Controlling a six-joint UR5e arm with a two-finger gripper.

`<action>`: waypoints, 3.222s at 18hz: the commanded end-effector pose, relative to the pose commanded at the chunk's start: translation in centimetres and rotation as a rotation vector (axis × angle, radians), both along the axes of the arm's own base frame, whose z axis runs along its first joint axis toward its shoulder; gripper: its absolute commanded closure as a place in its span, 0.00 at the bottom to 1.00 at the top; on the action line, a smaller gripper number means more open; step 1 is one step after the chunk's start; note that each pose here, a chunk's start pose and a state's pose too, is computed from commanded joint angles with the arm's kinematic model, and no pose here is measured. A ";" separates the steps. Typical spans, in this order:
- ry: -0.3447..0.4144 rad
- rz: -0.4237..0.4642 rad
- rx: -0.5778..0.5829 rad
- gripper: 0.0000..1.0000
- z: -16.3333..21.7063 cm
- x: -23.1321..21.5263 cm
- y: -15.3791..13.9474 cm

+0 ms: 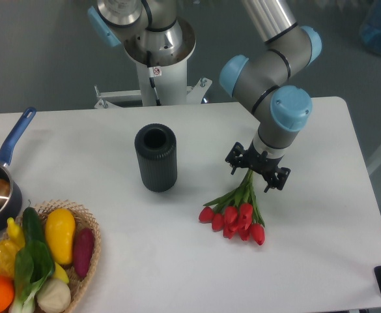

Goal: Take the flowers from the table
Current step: 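Lower the gripper onto the tulip stems just above the blooms, then close the gripper around the tulip stems, then lift the gripped tulips up off the table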

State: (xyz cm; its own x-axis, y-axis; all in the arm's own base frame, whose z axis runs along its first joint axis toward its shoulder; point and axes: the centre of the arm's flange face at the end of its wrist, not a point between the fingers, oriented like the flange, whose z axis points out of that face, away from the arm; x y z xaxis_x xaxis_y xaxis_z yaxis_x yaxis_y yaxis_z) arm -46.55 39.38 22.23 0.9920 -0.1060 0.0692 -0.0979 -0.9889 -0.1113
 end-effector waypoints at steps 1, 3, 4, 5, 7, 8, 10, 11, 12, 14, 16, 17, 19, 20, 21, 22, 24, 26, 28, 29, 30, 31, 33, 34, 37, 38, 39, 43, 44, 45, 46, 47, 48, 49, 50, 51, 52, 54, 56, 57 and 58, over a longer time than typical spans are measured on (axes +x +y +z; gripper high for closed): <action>-0.001 0.000 -0.001 0.00 -0.1 0.0 0.0; -0.005 0.000 -0.003 0.00 -0.4 -0.1 0.0; -0.007 0.000 -0.003 0.00 -0.6 -0.1 0.0; -0.010 0.000 -0.005 0.00 -0.8 -0.1 0.0; -0.008 0.000 -0.005 0.00 -0.8 -0.1 0.0; -0.008 0.000 -0.006 0.00 -0.8 -0.1 0.1; -0.008 0.004 -0.006 0.00 -0.8 -0.1 0.1; -0.007 0.006 -0.005 0.00 -0.8 -0.1 0.1; -0.008 0.006 -0.006 0.03 -0.9 -0.1 0.1; -0.012 0.006 -0.010 0.07 -1.0 0.0 0.1; -0.016 0.006 -0.012 0.08 -1.3 0.0 0.1; -0.018 0.009 -0.011 0.08 -1.5 -0.1 0.1; -0.020 0.009 -0.012 0.08 -1.6 0.0 0.2; -0.020 0.009 -0.012 0.08 -1.6 0.0 0.2; -0.019 0.009 -0.013 0.08 -1.6 0.0 0.2; -0.019 0.007 -0.013 0.08 -1.6 0.0 0.2; -0.018 0.009 -0.015 0.10 -1.6 0.0 0.2; -0.017 0.009 -0.014 0.25 -1.5 0.0 0.2; -0.018 0.015 -0.018 0.36 -1.5 0.0 0.2; -0.016 0.013 -0.017 0.36 -1.4 0.0 0.2; -0.017 0.013 -0.016 0.36 -1.4 0.1 0.2; -0.016 0.015 -0.017 0.37 -1.4 0.0 0.2; -0.015 0.016 -0.017 0.41 -1.3 0.0 0.2; -0.014 0.016 -0.016 0.42 -1.3 0.0 0.2; -0.014 0.016 -0.016 0.60 -1.3 -0.1 0.2; -0.012 0.016 -0.015 0.73 -1.2 -0.2 0.2; -0.011 0.018 -0.015 0.75 -1.1 -0.2 0.2; -0.009 0.029 -0.014 0.83 -0.8 -0.2 0.2; -0.007 0.036 -0.014 0.83 -0.7 -0.3 0.3; -0.009 0.036 -0.014 0.83 -0.7 -0.3 0.3; -0.008 0.036 -0.014 0.83 -0.7 -0.3 0.4; -0.005 0.039 -0.012 0.83 -0.6 -0.5 0.4; -0.002 0.039 -0.009 0.82 -0.3 -0.6 0.4; 0.006 0.039 -0.005 0.81 0.1 -0.7 0.5; 0.014 0.041 -0.002 0.78 0.6 -0.9 0.5; 0.026 0.039 0.004 0.77 1.4 -0.9 0.6; 0.036 0.041 0.009 0.77 2.1 -0.9 0.5; 0.047 0.041 0.017 0.77 3.0 -0.8 0.4; 0.065 0.043 0.029 0.77 4.1 -0.9 0.4; 0.080 0.043 0.040 0.77 5.0 -1.2 0.6; 0.092 0.043 0.047 0.77 5.8 -1.4 0.7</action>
